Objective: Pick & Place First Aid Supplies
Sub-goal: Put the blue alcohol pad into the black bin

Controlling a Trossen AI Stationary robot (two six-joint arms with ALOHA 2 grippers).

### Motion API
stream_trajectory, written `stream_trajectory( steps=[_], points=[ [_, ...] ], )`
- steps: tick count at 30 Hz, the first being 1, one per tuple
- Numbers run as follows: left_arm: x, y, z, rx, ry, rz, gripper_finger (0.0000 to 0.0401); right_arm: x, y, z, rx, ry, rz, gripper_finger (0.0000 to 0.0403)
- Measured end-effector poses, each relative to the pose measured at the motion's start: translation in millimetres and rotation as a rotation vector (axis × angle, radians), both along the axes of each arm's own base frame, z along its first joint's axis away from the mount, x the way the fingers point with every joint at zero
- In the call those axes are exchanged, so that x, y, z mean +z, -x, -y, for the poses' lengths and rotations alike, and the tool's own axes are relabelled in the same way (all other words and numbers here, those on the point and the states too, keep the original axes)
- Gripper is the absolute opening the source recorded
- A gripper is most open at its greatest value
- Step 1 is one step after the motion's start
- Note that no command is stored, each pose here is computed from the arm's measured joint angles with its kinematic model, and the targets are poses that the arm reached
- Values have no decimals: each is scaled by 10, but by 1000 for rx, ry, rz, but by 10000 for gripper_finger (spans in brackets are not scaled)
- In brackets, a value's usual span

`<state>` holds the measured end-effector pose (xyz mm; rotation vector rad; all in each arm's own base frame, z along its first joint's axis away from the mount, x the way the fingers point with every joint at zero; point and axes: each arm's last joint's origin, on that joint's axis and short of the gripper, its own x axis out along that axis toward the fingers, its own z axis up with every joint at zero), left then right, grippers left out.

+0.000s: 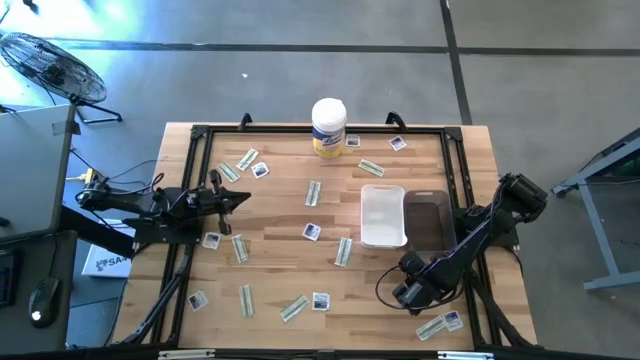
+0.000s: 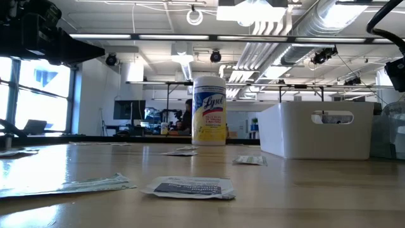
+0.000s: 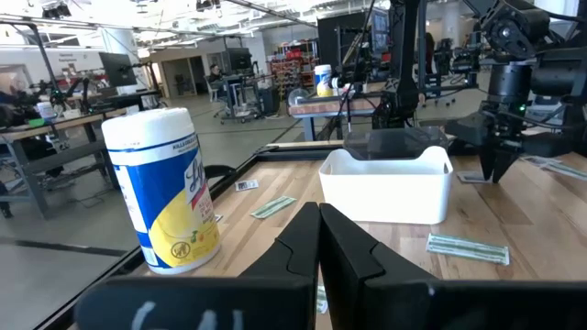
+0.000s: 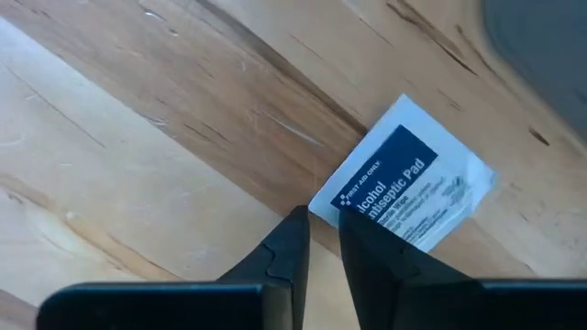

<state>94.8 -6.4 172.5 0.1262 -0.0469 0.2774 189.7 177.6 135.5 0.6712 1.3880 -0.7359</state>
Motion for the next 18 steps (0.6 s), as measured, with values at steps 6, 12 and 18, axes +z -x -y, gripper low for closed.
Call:
stream_trajectory(
  steps=[6,12,18],
  points=[
    [1,0,0,0,0,1,1,0,-8,-5,0,-6,6,6],
    [1,0,0,1,0,0,1,-1,-7,-4,2,-4,5,16],
    [1,0,0,0,0,0,1,-1,-5,-2,35,-2,0,21]
  ],
)
